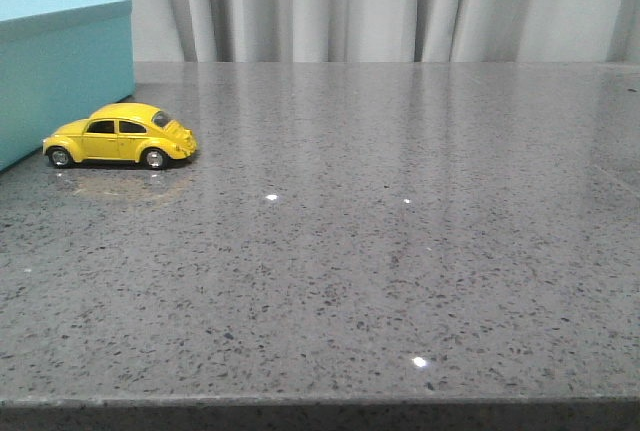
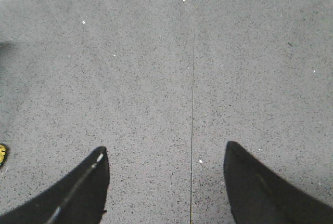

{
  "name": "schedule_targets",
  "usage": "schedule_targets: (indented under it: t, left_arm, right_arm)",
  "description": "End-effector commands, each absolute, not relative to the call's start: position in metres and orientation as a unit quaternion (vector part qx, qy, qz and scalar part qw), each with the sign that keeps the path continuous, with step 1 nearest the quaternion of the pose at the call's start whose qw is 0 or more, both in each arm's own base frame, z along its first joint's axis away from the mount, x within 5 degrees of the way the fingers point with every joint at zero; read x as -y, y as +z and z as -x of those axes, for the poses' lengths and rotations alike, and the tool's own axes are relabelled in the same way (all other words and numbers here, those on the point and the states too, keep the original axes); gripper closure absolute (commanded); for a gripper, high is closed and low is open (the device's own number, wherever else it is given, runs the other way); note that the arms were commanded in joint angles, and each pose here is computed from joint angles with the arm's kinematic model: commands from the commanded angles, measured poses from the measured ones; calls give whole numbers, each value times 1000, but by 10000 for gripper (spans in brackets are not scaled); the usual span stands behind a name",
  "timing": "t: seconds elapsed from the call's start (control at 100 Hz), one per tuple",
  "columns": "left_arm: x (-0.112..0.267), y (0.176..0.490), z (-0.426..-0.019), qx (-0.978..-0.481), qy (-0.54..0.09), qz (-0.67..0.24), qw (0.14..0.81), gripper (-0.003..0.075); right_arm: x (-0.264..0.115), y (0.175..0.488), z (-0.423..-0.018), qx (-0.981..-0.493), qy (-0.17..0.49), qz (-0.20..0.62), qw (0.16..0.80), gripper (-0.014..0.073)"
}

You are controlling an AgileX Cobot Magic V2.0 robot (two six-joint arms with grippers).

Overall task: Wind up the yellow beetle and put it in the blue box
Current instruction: 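Lower the left gripper onto the yellow car and grasp it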

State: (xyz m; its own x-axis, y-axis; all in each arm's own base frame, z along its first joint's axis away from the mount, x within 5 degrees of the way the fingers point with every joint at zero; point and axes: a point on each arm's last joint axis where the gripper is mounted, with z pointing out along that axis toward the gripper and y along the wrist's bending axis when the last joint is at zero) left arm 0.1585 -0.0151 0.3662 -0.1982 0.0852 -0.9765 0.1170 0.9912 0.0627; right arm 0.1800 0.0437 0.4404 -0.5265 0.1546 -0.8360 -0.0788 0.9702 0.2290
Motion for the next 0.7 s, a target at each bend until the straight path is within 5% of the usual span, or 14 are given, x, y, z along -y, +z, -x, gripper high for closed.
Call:
schedule_targets:
  t: [0.0,0.34,0.69]
  left_arm:
    - [28,388,-172,-754,-4,-127,645,238]
    - [94,391,-227,-753,48,-436,490,238]
    - [130,357,-274,-758,40,-549,351,238]
  right_arm:
    - [-40,459,-169,-837,122,-13,534,119]
    - [-37,463,-156,-834,129,-15,536,119]
    - [-37,464,-152,-833,136,-16,536,119]
